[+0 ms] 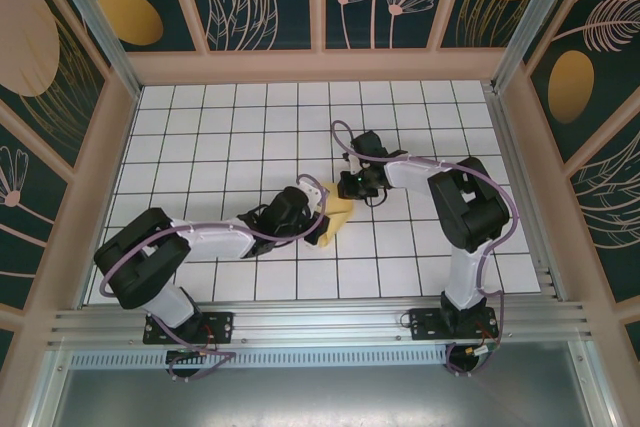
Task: Fold a paper plane with a square sheet of paper (pick it up from the middle)
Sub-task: Third fold the triangle at the center of the table.
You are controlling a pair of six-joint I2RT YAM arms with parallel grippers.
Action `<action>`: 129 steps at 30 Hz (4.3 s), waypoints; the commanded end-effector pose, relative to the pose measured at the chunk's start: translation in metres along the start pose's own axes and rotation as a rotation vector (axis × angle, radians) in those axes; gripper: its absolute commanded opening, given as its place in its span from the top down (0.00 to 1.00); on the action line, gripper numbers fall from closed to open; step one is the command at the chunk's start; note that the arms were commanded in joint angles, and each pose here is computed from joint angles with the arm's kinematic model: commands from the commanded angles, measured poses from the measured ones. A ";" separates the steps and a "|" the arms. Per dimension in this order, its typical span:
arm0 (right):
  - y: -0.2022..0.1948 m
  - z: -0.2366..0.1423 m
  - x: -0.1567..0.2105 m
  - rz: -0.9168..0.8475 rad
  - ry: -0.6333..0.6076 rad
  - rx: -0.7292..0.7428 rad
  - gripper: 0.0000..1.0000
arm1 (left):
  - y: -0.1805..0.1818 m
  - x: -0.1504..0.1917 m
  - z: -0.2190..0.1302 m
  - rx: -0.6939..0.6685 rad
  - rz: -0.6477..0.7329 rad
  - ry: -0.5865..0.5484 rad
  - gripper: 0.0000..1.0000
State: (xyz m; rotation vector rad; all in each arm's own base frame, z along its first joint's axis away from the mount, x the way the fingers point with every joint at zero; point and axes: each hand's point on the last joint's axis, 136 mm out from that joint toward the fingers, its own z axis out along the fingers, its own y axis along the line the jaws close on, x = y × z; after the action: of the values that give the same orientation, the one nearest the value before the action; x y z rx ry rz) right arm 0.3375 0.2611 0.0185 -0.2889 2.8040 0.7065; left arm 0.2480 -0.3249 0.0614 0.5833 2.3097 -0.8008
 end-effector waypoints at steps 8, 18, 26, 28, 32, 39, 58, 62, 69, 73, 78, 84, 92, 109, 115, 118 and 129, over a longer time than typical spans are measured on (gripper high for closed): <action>-0.005 0.012 0.017 -0.005 0.073 0.033 0.90 | 0.013 -0.013 0.011 0.003 0.021 0.002 1.00; -0.005 0.010 0.013 0.010 0.062 0.038 0.90 | 0.017 -0.002 0.014 0.002 0.004 0.020 1.00; -0.002 0.008 0.009 0.014 0.052 0.036 0.89 | 0.027 0.003 0.015 -0.040 -0.006 0.022 1.00; -0.002 0.008 0.009 0.014 0.051 0.036 0.89 | 0.028 0.004 0.017 -0.047 0.001 0.024 1.00; 0.004 0.011 0.013 0.003 0.060 0.030 0.89 | 0.030 0.005 0.021 -0.056 0.011 0.036 1.00; 0.005 0.012 0.014 0.005 0.059 0.032 0.89 | 0.035 0.008 0.021 -0.078 0.010 0.036 0.99; -0.011 0.015 0.020 0.017 0.064 0.101 0.90 | 0.035 0.011 0.009 -0.075 -0.029 0.019 0.97; -0.009 0.016 0.020 0.017 0.065 0.098 0.90 | 0.036 0.012 0.010 -0.080 -0.033 0.018 0.97; -0.006 0.017 0.020 0.017 0.066 0.092 0.89 | 0.038 0.016 0.014 -0.079 -0.031 0.032 0.97; -0.005 0.017 0.019 0.015 0.064 0.090 0.90 | 0.040 0.022 0.016 -0.084 -0.027 0.046 0.96; -0.004 0.016 0.017 0.017 0.061 0.092 0.89 | 0.041 0.026 0.018 -0.085 -0.027 0.058 0.96; 0.000 0.013 0.014 0.020 0.051 0.076 0.88 | 0.042 0.028 0.019 -0.083 -0.020 0.065 0.96; 0.027 -0.017 -0.011 0.017 -0.055 0.004 0.82 | 0.042 0.035 0.023 -0.074 -0.009 0.089 0.96; -0.005 0.018 0.014 0.043 0.047 0.108 0.91 | 0.030 0.015 0.017 -0.039 0.015 0.050 0.95; -0.009 0.019 0.018 0.046 0.054 0.119 0.91 | 0.025 0.006 0.013 -0.028 0.024 0.025 0.93; -0.009 0.019 0.017 0.045 0.052 0.116 0.91 | 0.023 0.005 0.012 -0.015 0.026 0.024 0.93; -0.005 0.017 0.018 0.041 0.053 0.105 0.91 | 0.038 0.020 0.027 -0.074 0.024 0.079 0.93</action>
State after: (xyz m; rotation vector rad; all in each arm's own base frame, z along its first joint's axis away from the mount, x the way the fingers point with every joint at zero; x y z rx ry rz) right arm 0.3389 0.2708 0.0175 -0.2273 2.8192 0.6381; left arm 0.2626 -0.3118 0.0250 0.5941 2.3688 -0.7246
